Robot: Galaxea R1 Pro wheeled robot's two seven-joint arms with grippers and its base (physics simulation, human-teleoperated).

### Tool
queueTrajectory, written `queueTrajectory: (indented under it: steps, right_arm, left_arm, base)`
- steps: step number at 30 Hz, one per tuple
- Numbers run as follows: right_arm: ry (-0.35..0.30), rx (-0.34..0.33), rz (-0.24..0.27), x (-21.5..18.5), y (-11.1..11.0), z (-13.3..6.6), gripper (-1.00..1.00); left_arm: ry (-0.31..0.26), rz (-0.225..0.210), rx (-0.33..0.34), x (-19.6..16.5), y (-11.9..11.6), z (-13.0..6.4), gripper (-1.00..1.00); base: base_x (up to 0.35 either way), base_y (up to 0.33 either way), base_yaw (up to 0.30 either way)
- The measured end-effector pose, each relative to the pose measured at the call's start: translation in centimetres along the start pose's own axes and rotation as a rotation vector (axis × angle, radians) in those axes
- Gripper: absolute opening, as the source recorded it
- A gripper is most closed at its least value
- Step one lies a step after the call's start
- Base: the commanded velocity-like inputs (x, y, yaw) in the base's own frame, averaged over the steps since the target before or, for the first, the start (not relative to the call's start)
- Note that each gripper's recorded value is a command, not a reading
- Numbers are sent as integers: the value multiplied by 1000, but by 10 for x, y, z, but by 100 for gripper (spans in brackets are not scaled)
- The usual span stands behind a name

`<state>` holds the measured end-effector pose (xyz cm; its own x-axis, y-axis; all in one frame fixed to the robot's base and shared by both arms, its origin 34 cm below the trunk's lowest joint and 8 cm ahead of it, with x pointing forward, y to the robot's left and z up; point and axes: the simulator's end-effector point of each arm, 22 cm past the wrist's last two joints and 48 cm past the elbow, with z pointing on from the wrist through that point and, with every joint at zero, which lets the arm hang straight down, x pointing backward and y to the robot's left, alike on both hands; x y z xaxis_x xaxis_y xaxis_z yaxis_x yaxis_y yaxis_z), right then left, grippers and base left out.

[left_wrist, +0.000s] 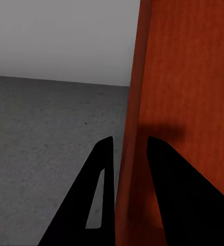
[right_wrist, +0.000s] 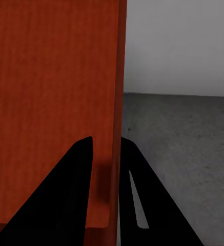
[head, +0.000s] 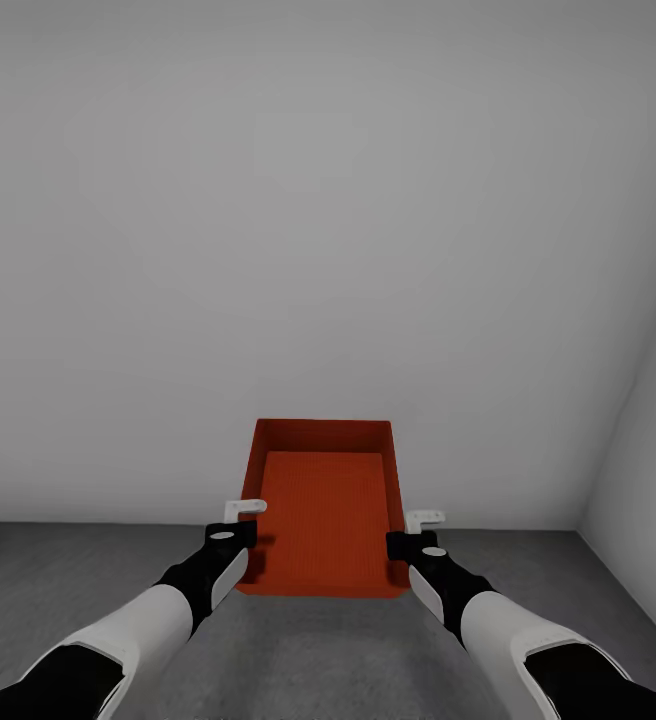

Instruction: Move the two storage containers from the living room to the garage. In the garage, place one container on the floor and stack the other container on top of it (either order is fine).

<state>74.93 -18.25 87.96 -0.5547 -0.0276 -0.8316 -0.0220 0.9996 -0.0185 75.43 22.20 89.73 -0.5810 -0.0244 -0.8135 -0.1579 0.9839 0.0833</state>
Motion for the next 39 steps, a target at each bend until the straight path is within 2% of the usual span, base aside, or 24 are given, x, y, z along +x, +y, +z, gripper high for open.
queueTrajectory:
  steps: [39]
  right_arm:
    - [64, -1, -1, 36, 1, 16, -100]
  left_arm:
    - [63, 11, -2, 36, -2, 19, -100]
  base:
    - [0, 0, 0]
